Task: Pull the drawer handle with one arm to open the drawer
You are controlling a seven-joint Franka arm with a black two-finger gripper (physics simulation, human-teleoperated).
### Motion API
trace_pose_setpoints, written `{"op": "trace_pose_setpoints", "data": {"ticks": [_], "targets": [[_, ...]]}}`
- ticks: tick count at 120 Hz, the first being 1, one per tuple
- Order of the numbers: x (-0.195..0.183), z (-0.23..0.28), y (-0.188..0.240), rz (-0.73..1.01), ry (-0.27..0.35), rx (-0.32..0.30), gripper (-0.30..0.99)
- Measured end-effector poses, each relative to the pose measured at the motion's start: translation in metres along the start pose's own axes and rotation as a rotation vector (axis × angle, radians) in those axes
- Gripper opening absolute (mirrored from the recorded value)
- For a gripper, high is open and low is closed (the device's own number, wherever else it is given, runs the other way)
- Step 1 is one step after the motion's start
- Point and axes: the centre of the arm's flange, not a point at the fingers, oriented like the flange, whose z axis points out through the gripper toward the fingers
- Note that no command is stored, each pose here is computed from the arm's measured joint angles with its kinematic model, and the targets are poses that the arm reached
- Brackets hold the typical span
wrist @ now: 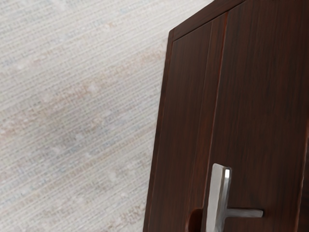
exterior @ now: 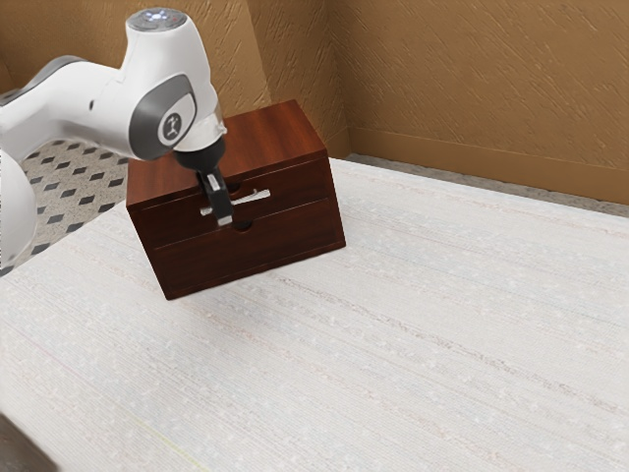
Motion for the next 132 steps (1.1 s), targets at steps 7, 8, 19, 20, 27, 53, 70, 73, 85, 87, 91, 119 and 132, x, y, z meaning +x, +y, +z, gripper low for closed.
{"op": "trace_pose_setpoints", "data": {"ticks": [7, 8, 19, 20, 27, 53, 70, 73, 85, 87, 91, 119, 132], "targets": [[-0.001, 0.002, 0.001, -0.01, 0.003, -0.002, 0.6], [-0.002, 0.003, 0.001, -0.011, 0.004, -0.002, 0.6], [-0.007, 0.011, 0.0, -0.014, 0.013, 0.0, 0.6], [-0.008, 0.011, 0.0, -0.015, 0.013, 0.0, 0.6], [-0.01, 0.013, -0.001, -0.014, 0.015, 0.0, 0.6], [-0.014, 0.018, -0.003, 0.002, 0.026, -0.011, 0.59], [-0.014, 0.021, 0.0, 0.005, 0.02, -0.02, 0.59], [-0.014, 0.023, 0.0, 0.007, 0.02, -0.02, 0.58], [-0.017, 0.03, -0.001, 0.012, 0.024, -0.017, 0.58], [-0.017, 0.03, -0.001, 0.013, 0.024, -0.017, 0.58], [-0.018, 0.032, -0.001, 0.015, 0.025, -0.016, 0.57], [-0.021, 0.04, -0.002, 0.045, 0.034, -0.015, 0.55], [-0.021, 0.041, -0.003, 0.061, 0.036, -0.016, 0.53]]}}
